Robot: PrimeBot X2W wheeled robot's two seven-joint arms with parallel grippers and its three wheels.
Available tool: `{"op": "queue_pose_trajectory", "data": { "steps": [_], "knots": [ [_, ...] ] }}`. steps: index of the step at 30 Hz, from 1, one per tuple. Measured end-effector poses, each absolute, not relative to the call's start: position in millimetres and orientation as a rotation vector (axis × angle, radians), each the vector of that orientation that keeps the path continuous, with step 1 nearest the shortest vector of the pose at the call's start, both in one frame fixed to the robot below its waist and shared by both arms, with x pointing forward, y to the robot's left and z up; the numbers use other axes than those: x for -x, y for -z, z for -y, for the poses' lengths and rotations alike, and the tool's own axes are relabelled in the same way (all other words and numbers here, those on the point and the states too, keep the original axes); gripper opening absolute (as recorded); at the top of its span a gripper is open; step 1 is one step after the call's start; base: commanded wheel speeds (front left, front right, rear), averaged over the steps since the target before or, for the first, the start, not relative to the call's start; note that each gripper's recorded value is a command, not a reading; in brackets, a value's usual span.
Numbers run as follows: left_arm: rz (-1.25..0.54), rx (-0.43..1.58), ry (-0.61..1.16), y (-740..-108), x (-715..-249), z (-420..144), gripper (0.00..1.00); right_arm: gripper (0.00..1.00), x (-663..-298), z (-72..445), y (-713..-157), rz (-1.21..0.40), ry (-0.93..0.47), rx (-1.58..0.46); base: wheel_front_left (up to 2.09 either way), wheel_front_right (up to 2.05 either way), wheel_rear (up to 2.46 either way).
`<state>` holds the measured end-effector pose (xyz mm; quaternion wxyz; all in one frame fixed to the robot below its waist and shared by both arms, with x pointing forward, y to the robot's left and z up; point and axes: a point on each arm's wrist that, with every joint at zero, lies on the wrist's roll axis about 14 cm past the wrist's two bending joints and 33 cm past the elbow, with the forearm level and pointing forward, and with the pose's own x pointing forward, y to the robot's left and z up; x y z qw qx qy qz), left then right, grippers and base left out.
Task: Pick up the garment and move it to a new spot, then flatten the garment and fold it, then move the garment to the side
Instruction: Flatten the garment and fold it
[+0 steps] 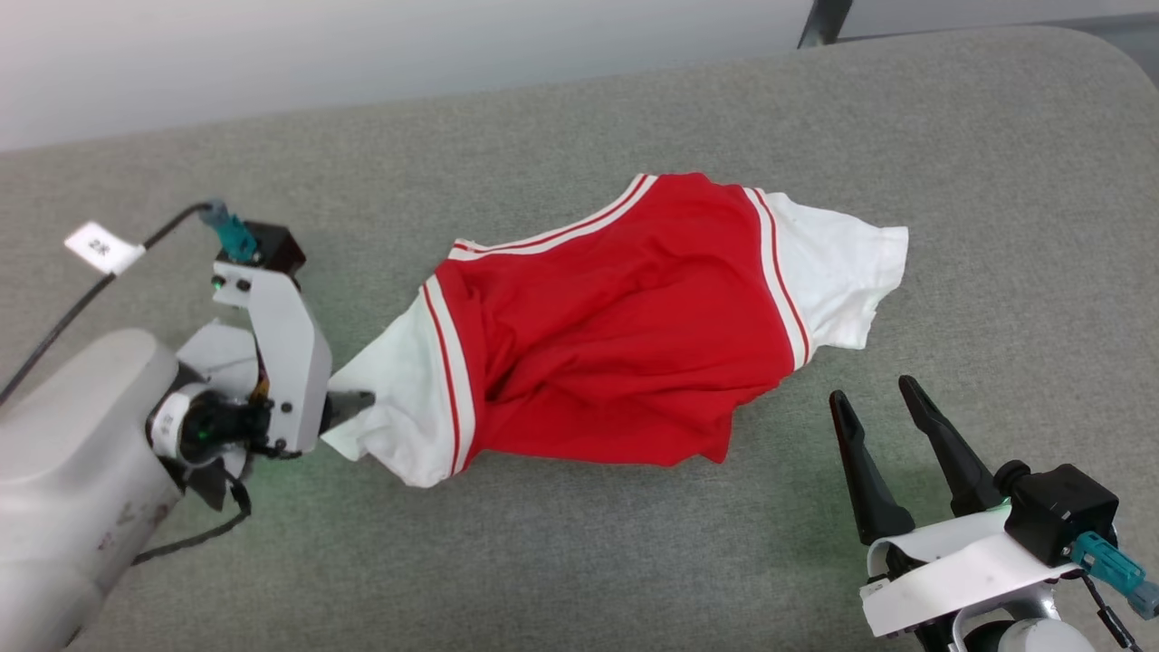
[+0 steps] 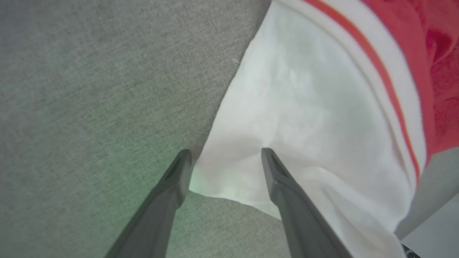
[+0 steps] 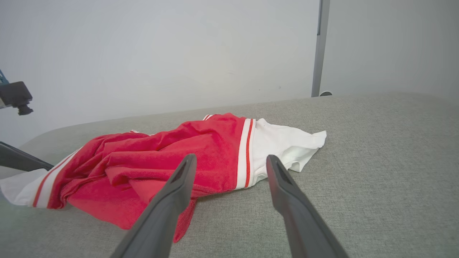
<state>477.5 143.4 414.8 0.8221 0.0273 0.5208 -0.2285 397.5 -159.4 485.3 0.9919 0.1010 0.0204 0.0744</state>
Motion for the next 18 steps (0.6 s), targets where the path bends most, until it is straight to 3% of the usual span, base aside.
{"op": "queue_pose_trajectory", "data": {
  "steps": [2, 4, 5, 6, 8, 13, 18],
  "knots": [
    [-1.135, -0.059, 0.490, -410, -474, -144, 1.00, 1.00, -397, 162, -484, -0.044, -0.141, -0.201, 0.00, 0.00, 0.00],
    [-1.151, -0.055, 0.496, -408, -472, -143, 0.87, 1.00, -397, 163, -484, -0.045, -0.137, -0.200, 0.00, 0.00, 0.00],
    [-1.157, -0.050, 0.506, -407, -471, -141, 0.65, 1.00, -397, 165, -483, -0.047, -0.131, -0.199, 0.00, 0.00, 0.00],
    [-1.154, -0.049, 0.506, -407, -472, -141, 0.35, 1.00, -397, 166, -483, -0.047, -0.130, -0.199, 0.00, 0.00, 0.00],
    [-1.141, -0.042, 0.506, -408, -473, -140, 0.00, 1.00, -396, 166, -483, -0.045, -0.128, -0.199, 0.00, 0.00, 0.00],
    [-1.086, -0.020, 0.490, -416, -482, -139, 0.00, 1.00, -395, 167, -485, -0.040, -0.124, -0.201, 0.00, 0.00, 0.00],
    [-0.895, -0.012, 0.405, -460, -524, -151, 0.00, 1.00, -396, 166, -486, -0.034, -0.125, -0.202, 0.00, 0.00, 0.00]
  ]
}}
